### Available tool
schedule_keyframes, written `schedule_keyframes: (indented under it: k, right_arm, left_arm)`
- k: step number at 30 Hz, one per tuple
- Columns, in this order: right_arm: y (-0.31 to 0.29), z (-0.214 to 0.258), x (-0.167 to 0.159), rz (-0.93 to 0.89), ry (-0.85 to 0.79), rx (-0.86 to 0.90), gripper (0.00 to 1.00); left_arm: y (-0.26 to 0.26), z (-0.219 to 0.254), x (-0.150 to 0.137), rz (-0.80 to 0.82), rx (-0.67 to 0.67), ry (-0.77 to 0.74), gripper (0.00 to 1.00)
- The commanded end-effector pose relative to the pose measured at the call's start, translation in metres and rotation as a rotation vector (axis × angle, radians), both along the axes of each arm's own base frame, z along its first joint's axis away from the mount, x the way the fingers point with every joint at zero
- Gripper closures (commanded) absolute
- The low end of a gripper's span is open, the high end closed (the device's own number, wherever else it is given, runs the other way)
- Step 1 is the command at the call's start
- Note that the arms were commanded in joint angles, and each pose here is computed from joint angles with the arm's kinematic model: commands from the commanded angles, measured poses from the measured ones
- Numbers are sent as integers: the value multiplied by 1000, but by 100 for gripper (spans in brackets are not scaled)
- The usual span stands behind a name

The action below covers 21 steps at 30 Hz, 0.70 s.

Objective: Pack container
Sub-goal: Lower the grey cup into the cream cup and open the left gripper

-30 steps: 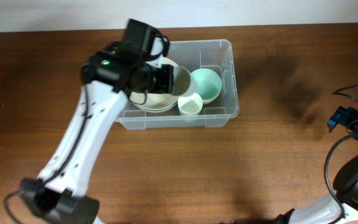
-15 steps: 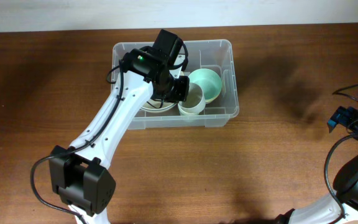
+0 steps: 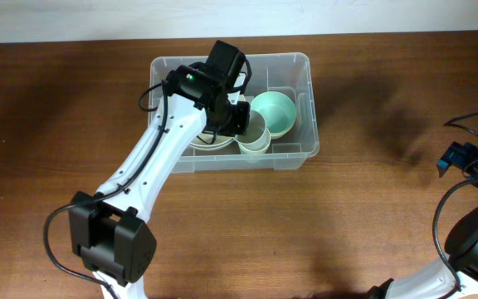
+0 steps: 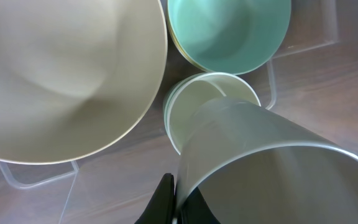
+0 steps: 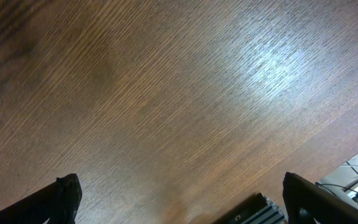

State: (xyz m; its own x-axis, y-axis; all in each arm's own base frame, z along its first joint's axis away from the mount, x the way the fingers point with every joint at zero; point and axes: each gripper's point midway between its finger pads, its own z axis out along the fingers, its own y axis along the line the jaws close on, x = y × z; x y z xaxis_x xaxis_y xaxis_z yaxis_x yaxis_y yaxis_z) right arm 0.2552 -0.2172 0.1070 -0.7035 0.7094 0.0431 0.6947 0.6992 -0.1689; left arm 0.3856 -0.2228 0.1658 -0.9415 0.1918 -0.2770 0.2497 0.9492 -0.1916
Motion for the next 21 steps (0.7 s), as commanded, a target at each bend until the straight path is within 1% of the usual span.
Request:
schedule_keyframes:
  k: [1,6,8,10,13,17,21]
  right_arm:
    - [-4,9,1,-8,-21,-26,1]
    - [-4,9,1,-8,-20,-26,1]
    - [-4,9,1,-8,-21,-26,1]
    - [-4,9,1,-8,-20,-26,1]
    - [-4,9,1,-8,-21,-26,2]
    - [-4,9,1,-8,-21,-26,1]
    - [-4,9,1,-8,-21,-26,1]
  left_arm:
    - [0,-10,6,-13,24,6,99]
    - [0,-11,6,-13,25,7,98]
    - [0,-11,6,-13,25,8,86]
    - [0,-11,6,-13,25,7,79]
    - [0,-11,7,-14,24,4,67]
    - [-2,-8,12,-20,15,-20,60]
    - [2,16,28,-3,-12,-84,52]
